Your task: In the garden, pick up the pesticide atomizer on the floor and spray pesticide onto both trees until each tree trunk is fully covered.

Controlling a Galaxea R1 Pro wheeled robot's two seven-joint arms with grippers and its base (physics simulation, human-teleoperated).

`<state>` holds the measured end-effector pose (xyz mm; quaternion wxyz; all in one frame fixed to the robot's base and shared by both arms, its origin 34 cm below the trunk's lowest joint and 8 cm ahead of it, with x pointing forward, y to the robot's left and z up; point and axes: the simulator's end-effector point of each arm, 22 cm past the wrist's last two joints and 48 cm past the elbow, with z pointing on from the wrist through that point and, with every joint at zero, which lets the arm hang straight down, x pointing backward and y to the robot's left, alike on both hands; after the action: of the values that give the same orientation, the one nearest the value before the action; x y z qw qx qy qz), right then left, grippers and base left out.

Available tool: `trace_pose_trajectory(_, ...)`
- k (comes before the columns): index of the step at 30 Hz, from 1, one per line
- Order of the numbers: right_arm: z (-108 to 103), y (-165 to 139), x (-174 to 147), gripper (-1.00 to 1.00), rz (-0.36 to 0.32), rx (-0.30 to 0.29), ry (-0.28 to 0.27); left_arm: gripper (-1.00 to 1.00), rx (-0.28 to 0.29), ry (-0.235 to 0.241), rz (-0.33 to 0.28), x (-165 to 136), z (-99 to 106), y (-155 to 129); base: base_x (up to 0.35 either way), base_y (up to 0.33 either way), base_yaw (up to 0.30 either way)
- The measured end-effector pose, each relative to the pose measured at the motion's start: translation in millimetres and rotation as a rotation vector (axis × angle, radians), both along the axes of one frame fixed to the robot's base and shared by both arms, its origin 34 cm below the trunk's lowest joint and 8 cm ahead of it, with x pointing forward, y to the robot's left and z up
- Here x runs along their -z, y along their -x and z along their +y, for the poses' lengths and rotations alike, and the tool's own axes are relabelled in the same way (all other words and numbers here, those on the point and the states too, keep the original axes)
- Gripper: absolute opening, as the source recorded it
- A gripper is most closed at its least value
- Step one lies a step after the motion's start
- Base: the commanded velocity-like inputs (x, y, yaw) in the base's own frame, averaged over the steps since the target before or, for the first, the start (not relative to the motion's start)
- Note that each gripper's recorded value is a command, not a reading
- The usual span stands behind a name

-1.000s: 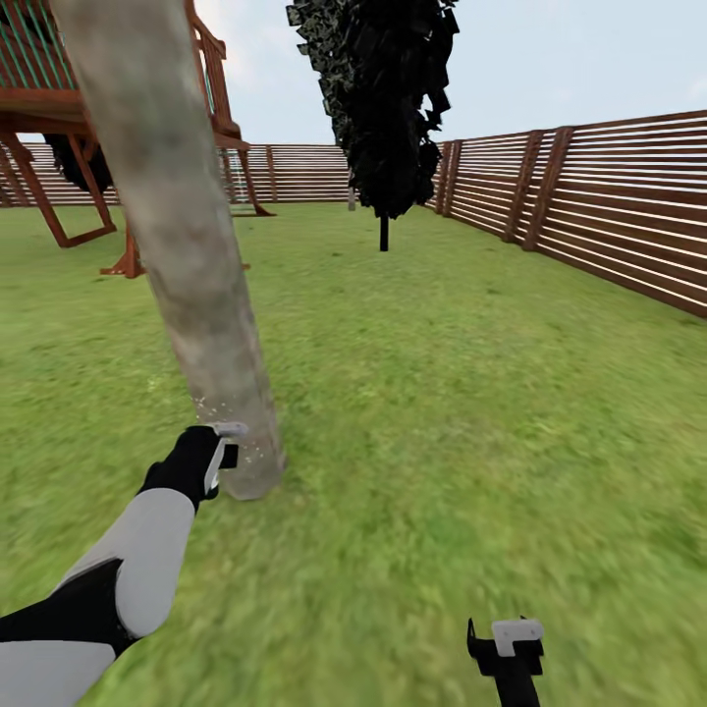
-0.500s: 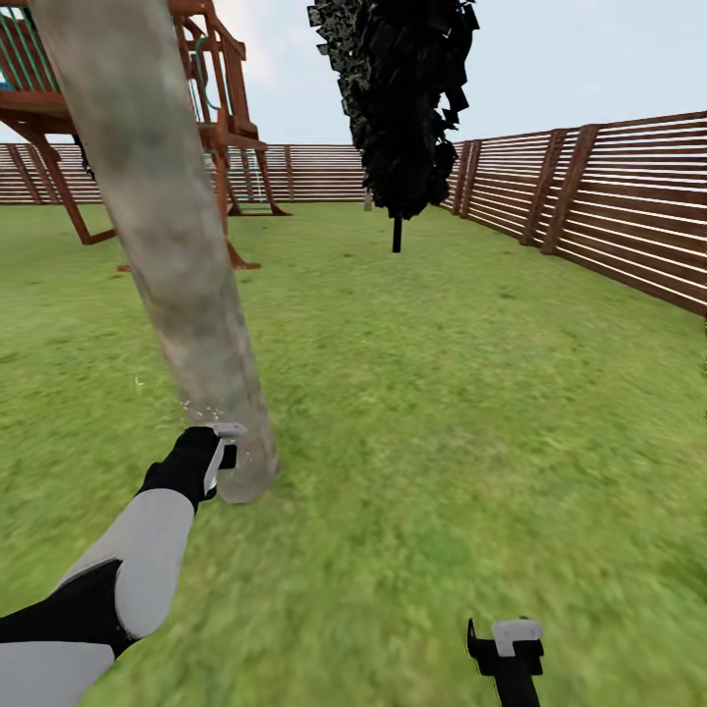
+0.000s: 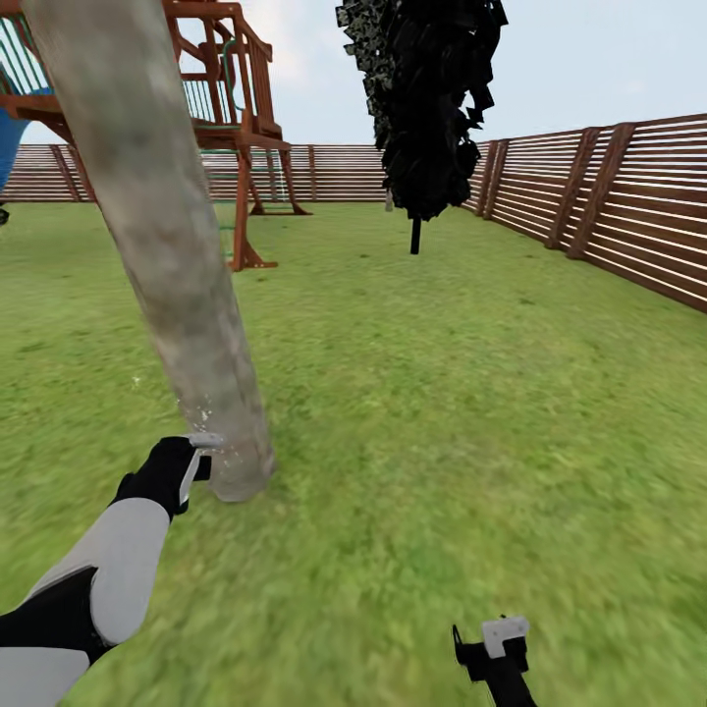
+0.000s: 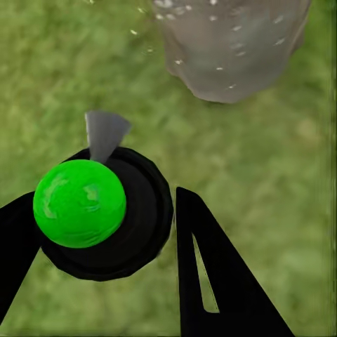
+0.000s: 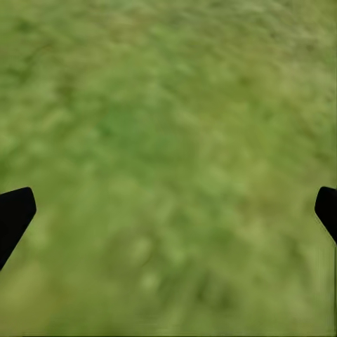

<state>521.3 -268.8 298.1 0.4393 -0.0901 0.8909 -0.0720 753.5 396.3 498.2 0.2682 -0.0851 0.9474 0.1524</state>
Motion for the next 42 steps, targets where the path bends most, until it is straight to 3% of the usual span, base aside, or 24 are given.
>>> trace_pose_trajectory(11, 0, 1, 1, 1.00, 0.004, -0.006, 0.000, -1.00, -0.001, 0.003, 0.007, 7, -1, 7, 0.194, -0.165, 0.134)
trace_pose_trajectory(15, 0, 1, 1, 1.00, 0.004, -0.006, 0.000, -1.00, 0.027, 0.037, -0.005, 5, -32, -3, 0.009, -0.005, 0.220)
trace_pose_trajectory(17, 0, 1, 1, 1.00, 0.004, -0.006, 0.000, -1.00, 0.056, 0.069, -0.007, 7, -63, -7, 0.001, 0.000, 0.026)
trace_pose_trajectory(18, 0, 1, 1, 1.00, 0.004, -0.007, 0.000, -1.00, 0.062, 0.063, -0.005, 7, -66, -6, 0.000, 0.000, 0.011)
trace_pose_trajectory(20, 1, 1, 1, 1.00, 0.004, -0.008, 0.000, -1.00, 0.058, 0.053, -0.005, 6, -58, -6, 0.000, 0.000, 0.003)
trace_pose_trajectory(23, 1, 1, 1, 1.00, 0.004, -0.008, 0.000, -1.00, 0.009, 0.008, -0.045, -15, -17, -10, 0.002, -0.004, 0.000)
trace_pose_trajectory(25, 1, 1, 1, 1.00, 0.004, -0.008, 0.000, -1.00, -0.008, 0.003, -0.053, -24, -9, -10, 0.064, -0.166, 0.000)
trace_pose_trajectory(36, 1, 1, 1, 1.00, 0.004, -0.008, 0.000, -1.00, -0.016, 0.007, -0.059, -32, -11, -11, 0.019, -0.269, 0.008)
trace_pose_trajectory(42, 2, 1, 1, 1.00, 0.005, -0.008, -0.001, -1.00, -0.015, 0.007, -0.058, -31, -11, -11, 0.000, -0.276, 0.237)
